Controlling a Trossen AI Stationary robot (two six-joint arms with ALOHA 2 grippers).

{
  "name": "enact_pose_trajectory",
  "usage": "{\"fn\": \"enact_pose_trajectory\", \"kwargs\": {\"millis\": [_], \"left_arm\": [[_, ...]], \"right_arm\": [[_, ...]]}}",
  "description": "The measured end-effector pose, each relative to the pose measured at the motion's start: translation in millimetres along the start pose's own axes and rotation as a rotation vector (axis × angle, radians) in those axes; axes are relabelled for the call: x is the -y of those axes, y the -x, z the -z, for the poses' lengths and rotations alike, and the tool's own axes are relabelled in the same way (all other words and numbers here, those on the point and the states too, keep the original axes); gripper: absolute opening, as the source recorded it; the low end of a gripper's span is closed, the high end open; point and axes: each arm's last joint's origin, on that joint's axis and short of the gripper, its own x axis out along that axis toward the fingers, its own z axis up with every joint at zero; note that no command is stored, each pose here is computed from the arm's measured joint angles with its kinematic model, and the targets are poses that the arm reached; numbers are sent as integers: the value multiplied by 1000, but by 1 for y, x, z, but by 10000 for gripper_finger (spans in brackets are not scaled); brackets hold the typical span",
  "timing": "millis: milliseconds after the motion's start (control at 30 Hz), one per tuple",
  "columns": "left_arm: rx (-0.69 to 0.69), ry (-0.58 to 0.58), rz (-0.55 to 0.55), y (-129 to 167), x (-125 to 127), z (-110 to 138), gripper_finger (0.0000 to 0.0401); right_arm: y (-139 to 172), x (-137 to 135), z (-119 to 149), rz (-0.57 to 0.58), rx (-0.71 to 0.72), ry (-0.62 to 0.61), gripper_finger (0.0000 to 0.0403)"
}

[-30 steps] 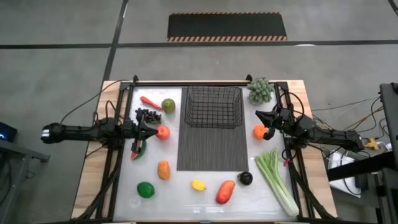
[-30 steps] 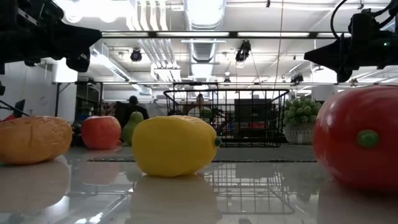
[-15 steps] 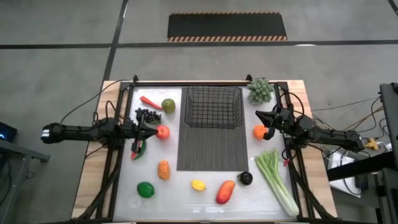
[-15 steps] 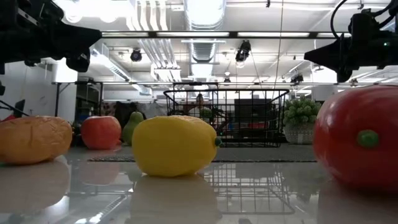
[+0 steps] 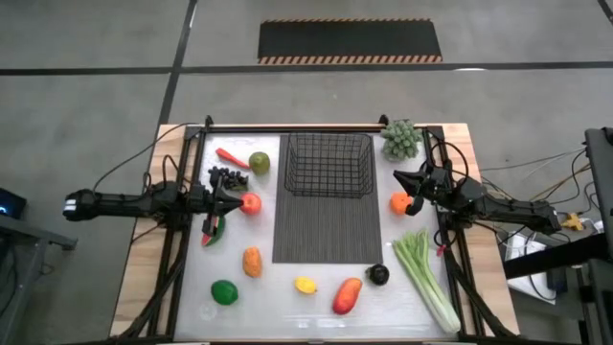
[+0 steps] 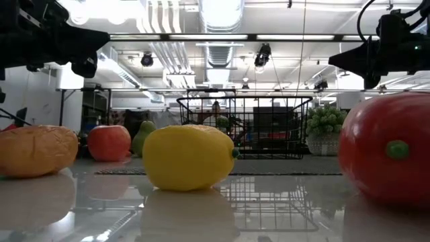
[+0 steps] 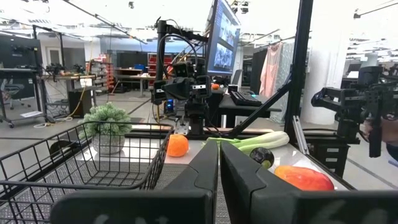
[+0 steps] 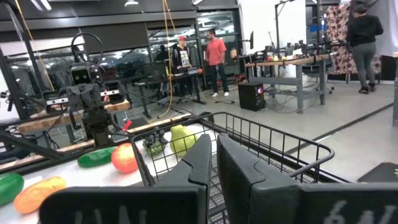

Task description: Build produce basket

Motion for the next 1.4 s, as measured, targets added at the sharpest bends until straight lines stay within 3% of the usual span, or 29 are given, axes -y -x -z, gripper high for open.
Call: {"fn": "enact_pose_trajectory", "kwargs": {"millis": [67, 133, 233, 300, 467, 567, 800, 1000, 1133, 1267, 1400], "left_arm": [[34, -1, 2, 0, 0, -3, 0], [104, 0, 6, 0, 1, -10, 0], [205, 90, 28, 2, 1, -20, 0], [255, 149, 41, 3, 2, -25, 0], [334, 149, 47, 5, 2, -32, 0], [354, 150, -6, 6, 0, -34, 0], [379, 192, -186, 4, -5, -42, 0], [310, 230, -219, -10, -6, -47, 0], [255, 320, -214, -22, -5, -50, 0], [80, 438, -226, -36, -5, -48, 0], [-202, 522, -306, -49, -5, -49, 0]], "right_arm": [[0, 0, 0, -6, -1, -73, 18], [0, -1, 1, -32, -13, -235, 18], [0, 0, 0, -14, -2, -390, 18], [0, 1, -1, 24, 17, -401, 18], [-1, 1, 1, 52, 8, -396, 18], [-1, 1, 1, 57, 5, -391, 18], [-2, 2, -9, 84, 105, -277, 18], [-5, -4, -27, -24, 263, -105, 18], [-9, -8, -34, -78, 311, -3, 18], [-16, -12, -44, -85, 303, 74, 18], [-23, -15, -51, -75, 286, 146, 18]]}}
